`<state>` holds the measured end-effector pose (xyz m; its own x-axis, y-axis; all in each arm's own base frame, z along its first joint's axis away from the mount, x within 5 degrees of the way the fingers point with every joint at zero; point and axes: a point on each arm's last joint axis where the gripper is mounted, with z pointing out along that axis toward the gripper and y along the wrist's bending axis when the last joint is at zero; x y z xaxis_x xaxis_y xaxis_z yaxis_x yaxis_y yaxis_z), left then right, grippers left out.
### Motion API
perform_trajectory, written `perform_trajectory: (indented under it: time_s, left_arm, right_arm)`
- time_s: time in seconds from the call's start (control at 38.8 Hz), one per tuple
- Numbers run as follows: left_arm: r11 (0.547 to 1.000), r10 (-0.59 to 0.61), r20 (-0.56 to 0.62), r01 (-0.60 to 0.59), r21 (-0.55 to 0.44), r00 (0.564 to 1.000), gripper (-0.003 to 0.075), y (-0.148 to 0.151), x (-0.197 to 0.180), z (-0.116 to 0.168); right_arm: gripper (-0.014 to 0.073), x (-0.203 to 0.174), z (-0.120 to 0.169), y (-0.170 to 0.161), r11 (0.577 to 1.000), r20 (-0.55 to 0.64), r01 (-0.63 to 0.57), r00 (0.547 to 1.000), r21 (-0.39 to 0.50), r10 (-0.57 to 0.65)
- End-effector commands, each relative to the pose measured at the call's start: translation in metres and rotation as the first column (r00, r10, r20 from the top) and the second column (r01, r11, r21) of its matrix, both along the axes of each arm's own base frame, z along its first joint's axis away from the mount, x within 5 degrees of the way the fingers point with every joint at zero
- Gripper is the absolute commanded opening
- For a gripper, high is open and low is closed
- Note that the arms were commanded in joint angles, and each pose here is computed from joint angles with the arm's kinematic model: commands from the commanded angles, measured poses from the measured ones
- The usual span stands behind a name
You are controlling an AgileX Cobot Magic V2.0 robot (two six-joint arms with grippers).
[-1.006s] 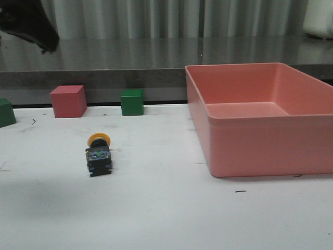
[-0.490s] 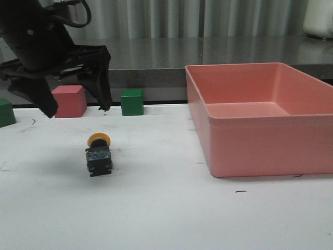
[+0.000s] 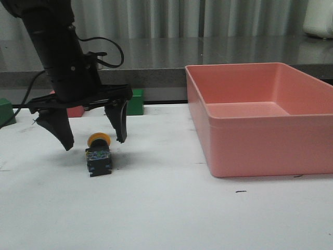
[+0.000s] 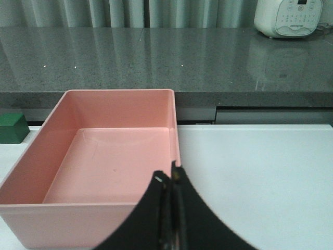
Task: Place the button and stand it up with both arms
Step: 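Move the left gripper down over the button lying on its side, then grasp the button body with the left gripper and lift it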
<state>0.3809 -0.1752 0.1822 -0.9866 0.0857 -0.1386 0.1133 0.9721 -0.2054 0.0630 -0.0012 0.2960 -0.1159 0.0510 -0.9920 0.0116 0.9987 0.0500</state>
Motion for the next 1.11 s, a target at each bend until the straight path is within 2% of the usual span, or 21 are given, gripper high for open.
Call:
perform_trajectory:
  time_s: [0.0,0.13,0.57,0.75,0.85,1.03,1.08]
  left_arm:
    - [0.999,0.017,0.044,-0.015,-0.048,0.999,0.0654,-0.007,0.005,0.025]
    - [0.999,0.016,-0.004,-0.016,-0.032,1.0,0.0578,-0.008,0.009,0.017]
    - [0.999,0.014,-0.009,-0.015,-0.031,1.0,0.0231,-0.009,0.011,0.017]
    - [1.0,-0.001,-0.004,0.001,-0.009,1.0,0.0211,-0.007,0.011,0.026]
    - [1.0,-0.018,0.054,0.017,0.02,0.998,0.0211,-0.005,0.009,0.038]
    - [1.0,0.003,0.237,0.002,-0.021,0.972,0.0211,0.004,-0.004,0.055]
    - [0.999,0.014,0.328,0.0,-0.041,0.945,0.0211,0.007,-0.008,0.061]
  right_arm:
    - [-0.0064,0.0,0.016,0.0,1.0,0.104,0.003,0.995,-0.024,0.0]
    - [-0.0064,0.0,0.016,0.0,1.0,0.104,0.003,0.995,-0.024,0.0]
    - [-0.0064,0.0,0.016,0.0,1.0,0.104,0.003,0.995,-0.024,0.0]
    - [-0.0064,0.0,0.016,0.0,1.0,0.104,0.003,0.995,-0.024,0.0]
    - [-0.0064,0.0,0.016,0.0,1.0,0.104,0.003,0.995,-0.024,0.0]
    - [-0.0064,0.0,0.016,0.0,1.0,0.104,0.003,0.995,-0.024,0.0]
    - [-0.0064,0.0,0.016,0.0,1.0,0.104,0.003,0.995,-0.024,0.0]
